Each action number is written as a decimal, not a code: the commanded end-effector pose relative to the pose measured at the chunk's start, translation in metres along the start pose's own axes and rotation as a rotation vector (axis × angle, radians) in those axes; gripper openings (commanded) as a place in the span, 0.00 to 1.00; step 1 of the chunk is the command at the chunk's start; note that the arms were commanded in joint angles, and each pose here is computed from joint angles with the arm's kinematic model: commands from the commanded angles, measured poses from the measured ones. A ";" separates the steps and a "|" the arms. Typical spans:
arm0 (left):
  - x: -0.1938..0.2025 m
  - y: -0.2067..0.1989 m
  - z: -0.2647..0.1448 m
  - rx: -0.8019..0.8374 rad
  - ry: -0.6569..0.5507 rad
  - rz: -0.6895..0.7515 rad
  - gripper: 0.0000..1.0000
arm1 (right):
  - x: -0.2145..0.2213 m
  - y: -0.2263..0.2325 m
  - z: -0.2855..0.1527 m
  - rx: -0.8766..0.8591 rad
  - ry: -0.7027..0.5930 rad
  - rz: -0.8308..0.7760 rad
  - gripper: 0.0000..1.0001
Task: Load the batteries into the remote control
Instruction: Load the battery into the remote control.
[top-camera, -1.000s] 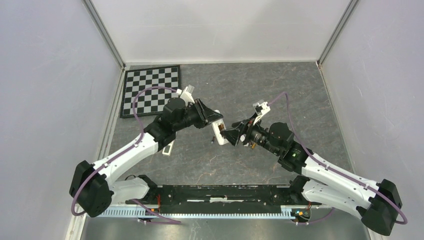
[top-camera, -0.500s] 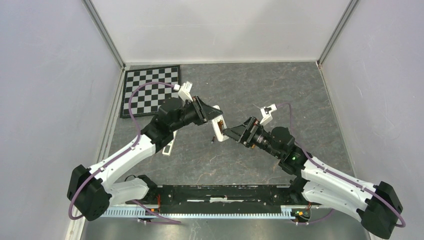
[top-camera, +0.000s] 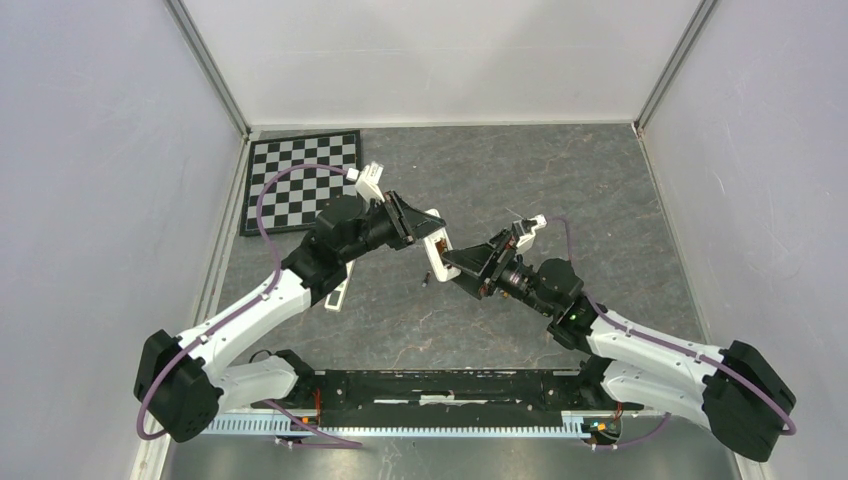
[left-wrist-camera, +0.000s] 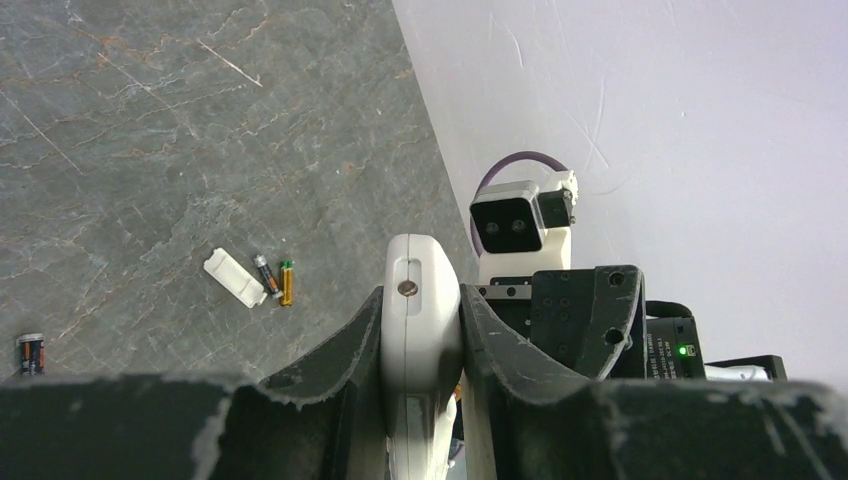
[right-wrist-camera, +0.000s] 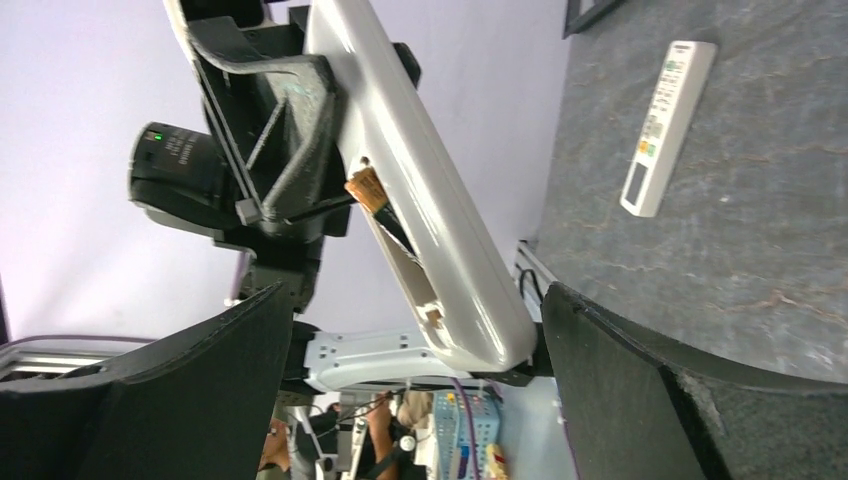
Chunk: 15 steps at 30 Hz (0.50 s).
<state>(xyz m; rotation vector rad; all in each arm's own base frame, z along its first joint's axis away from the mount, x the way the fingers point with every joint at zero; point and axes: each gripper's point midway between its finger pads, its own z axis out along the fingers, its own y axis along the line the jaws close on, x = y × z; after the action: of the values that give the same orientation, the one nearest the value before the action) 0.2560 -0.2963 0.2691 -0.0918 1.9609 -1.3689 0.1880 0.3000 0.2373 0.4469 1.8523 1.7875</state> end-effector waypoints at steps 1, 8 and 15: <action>-0.015 -0.023 -0.006 0.084 -0.060 0.001 0.02 | -0.007 0.030 0.002 -0.123 -0.019 0.069 0.98; -0.013 -0.029 -0.009 0.120 -0.051 0.026 0.02 | -0.010 0.032 0.009 -0.137 -0.018 0.118 0.98; -0.011 -0.034 -0.013 0.149 -0.044 0.032 0.02 | -0.015 0.030 0.012 -0.144 -0.012 0.149 0.97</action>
<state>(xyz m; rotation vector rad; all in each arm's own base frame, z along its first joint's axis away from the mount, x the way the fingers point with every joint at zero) 0.2516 -0.2964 0.2784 -0.0700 1.9138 -1.4066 0.2023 0.3048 0.2506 0.5609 1.7749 1.9153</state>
